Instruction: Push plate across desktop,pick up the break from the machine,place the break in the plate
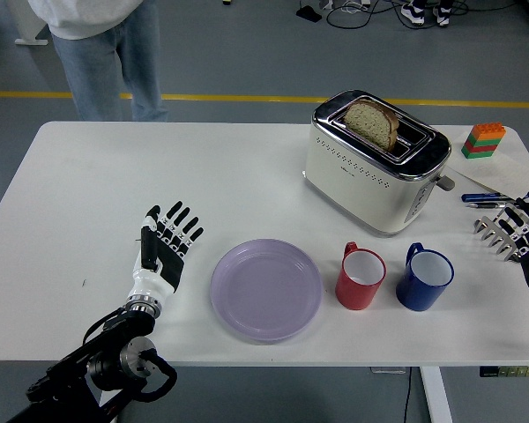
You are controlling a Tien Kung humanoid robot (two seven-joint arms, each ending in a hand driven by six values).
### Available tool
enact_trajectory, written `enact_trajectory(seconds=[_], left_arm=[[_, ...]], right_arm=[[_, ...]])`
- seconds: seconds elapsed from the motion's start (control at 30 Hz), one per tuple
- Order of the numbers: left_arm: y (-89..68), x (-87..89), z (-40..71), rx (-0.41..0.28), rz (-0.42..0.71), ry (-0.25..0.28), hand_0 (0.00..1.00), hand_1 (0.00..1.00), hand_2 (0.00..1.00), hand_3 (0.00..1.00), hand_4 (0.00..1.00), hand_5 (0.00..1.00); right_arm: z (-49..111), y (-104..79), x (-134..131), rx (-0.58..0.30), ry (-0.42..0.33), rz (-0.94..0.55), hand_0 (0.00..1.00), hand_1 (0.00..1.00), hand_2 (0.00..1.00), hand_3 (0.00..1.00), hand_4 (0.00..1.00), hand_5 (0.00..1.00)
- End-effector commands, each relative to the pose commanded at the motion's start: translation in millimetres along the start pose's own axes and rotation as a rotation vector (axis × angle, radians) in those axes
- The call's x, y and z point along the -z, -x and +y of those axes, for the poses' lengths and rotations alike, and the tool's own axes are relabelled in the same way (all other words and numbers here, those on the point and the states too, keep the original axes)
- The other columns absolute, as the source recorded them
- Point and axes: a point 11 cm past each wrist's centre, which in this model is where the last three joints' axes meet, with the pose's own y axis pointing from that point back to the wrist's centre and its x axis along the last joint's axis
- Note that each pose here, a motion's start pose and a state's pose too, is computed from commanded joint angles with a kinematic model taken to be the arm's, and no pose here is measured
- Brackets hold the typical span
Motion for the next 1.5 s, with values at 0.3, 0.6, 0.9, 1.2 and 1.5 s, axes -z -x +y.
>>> enact_trajectory(seconds=[0.3, 0.6, 0.9, 1.2, 1.5], left_arm=[[-14.4, -43.1, 15.5, -0.029, -0.074, 0.117, 0.771, 0.803, 0.865, 0.828, 0.587, 0.998], [-31.3, -99.5, 39.7, -0.062, -0.123, 0.258, 0.778, 0.801, 0.854, 0.824, 0.577, 0.998], [-55.5, -156.0, 75.4, -0.109, -0.188, 0.373, 0.779, 0.800, 0.847, 0.821, 0.573, 0.998], [-60.8, -174.0, 81.6, -0.132, -0.185, 0.389, 0.780, 0.800, 0.848, 0.817, 0.554, 0.998], [-57.1, -170.9, 79.2, -0.128, -0.177, 0.381, 0.781, 0.800, 0.845, 0.815, 0.550, 0.998]], right_arm=[[-16.8, 8.6, 32.6, -0.012, -0.078, 0.243, 0.848, 0.800, 0.841, 0.834, 0.600, 0.485], [-41.7, 34.5, 76.8, 0.011, -0.210, 0.594, 0.850, 0.799, 0.841, 0.844, 0.646, 0.352], [-68.5, 74.1, 112.9, 0.054, -0.290, 0.907, 0.858, 0.804, 0.846, 0.847, 0.721, 0.294], [-94.2, 125.4, 136.0, 0.118, -0.325, 1.092, 0.870, 0.823, 0.881, 0.868, 0.806, 0.287], [-115.7, 198.5, 134.8, 0.257, -0.307, 1.230, 0.885, 0.843, 0.893, 0.890, 0.839, 0.291]])
